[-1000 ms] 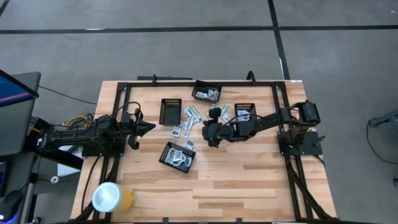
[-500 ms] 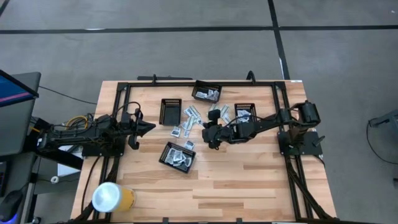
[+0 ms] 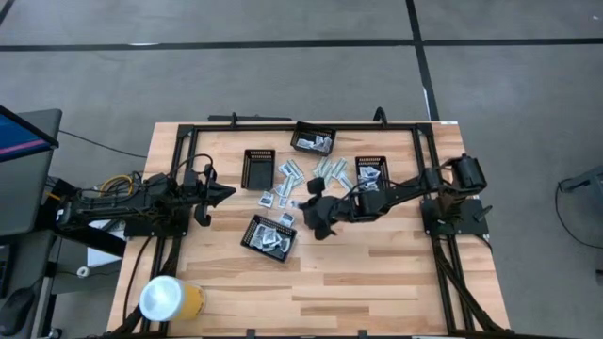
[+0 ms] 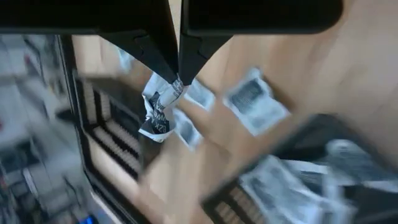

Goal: Pick & Place First Aid Supplies
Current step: Put the white towelette pack into the bottom black bin

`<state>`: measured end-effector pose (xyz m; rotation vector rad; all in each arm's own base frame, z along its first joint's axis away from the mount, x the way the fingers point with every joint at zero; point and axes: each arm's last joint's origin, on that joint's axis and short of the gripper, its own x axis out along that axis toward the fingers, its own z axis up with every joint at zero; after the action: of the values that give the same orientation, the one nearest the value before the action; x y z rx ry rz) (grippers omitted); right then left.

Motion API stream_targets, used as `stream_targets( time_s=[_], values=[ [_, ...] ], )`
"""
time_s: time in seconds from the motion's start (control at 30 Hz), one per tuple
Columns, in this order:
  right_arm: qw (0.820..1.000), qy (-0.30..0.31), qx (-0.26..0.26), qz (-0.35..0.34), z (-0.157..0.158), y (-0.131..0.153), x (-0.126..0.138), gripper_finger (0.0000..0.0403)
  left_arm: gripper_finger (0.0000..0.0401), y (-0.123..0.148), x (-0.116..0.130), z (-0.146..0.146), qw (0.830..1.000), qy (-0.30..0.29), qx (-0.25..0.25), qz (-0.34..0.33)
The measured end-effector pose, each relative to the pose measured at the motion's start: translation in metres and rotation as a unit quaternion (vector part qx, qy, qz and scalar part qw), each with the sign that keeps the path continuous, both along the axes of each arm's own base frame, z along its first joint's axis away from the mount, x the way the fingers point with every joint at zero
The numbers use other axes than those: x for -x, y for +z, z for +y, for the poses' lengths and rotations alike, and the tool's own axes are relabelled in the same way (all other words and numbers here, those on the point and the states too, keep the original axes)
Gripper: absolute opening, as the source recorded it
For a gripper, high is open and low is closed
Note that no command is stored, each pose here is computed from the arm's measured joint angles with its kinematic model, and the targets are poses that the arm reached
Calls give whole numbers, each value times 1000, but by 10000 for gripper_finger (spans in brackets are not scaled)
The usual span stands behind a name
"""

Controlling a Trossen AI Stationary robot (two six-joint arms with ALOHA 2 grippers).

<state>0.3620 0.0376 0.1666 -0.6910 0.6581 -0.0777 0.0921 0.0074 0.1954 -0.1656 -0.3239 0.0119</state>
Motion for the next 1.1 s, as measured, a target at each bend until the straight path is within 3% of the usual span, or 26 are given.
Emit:
stream_targets(
  time_s=[0.33, 0.7, 1.1],
  values=[
    [977, 184, 102, 22, 13, 8, -6, 1, 8, 0, 0, 0, 1000, 0, 0, 0],
    [945, 264, 190, 34, 22, 9, -5, 1, 8, 0, 0, 0, 1000, 0, 0, 0],
    [886, 359, 290, 43, 29, 9, -4, 1, 8, 0, 0, 0, 1000, 0, 0, 0]
  ],
)
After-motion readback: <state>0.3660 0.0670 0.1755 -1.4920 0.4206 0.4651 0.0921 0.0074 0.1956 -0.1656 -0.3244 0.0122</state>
